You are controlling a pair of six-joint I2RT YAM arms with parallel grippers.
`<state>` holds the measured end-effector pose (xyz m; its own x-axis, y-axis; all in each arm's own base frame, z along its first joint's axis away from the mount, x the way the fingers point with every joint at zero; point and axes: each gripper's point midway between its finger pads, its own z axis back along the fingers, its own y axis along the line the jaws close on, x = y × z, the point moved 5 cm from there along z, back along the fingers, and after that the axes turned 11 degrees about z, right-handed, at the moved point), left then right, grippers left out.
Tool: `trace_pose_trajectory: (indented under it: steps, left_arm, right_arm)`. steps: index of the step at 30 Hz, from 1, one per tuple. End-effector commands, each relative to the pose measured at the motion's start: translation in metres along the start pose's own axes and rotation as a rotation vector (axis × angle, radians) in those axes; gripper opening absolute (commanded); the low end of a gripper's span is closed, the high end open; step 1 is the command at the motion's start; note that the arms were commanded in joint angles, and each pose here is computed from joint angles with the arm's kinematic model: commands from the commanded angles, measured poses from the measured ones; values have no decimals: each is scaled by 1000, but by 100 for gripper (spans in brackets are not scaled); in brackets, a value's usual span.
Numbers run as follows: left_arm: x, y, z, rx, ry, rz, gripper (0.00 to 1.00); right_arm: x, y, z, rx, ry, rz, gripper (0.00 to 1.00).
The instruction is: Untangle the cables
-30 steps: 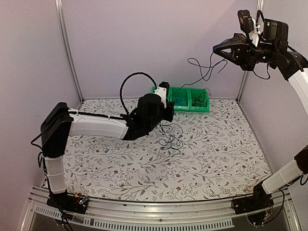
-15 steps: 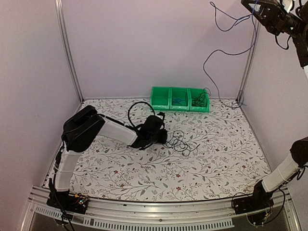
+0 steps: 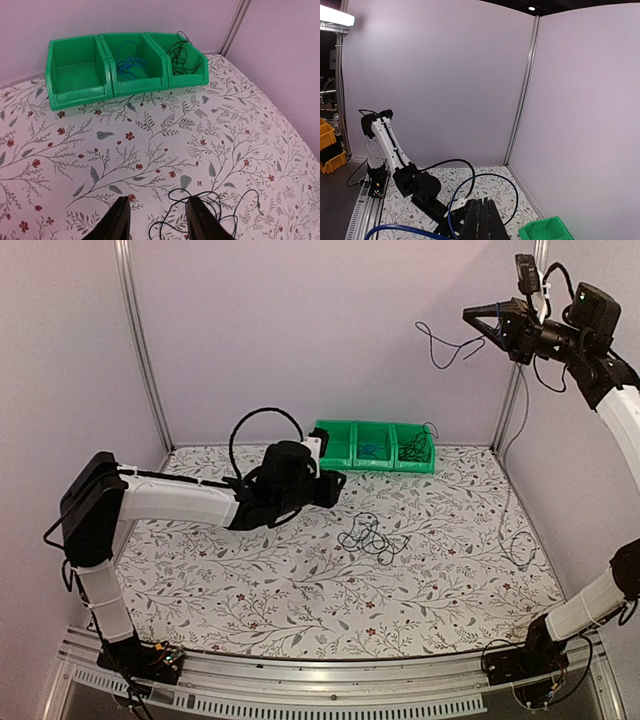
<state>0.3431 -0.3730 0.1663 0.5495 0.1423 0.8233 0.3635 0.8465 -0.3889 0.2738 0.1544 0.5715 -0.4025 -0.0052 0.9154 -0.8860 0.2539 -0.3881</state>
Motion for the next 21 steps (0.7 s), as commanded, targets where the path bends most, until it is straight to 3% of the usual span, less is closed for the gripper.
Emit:
trace_pose_trajectory:
  steps: [1, 10, 21]
  left_arm:
    - [73, -60, 48, -184, -178, -31, 49]
    - [135, -131, 82, -511, -298, -103, 63]
    - [131, -196, 75, -862, -291, -240, 65]
  right_arm:
    - [-30, 6, 6, -85, 71, 72, 0]
    - [-85, 5, -14, -190, 225, 63, 0]
    - [-137, -16, -36, -282, 398, -1, 0]
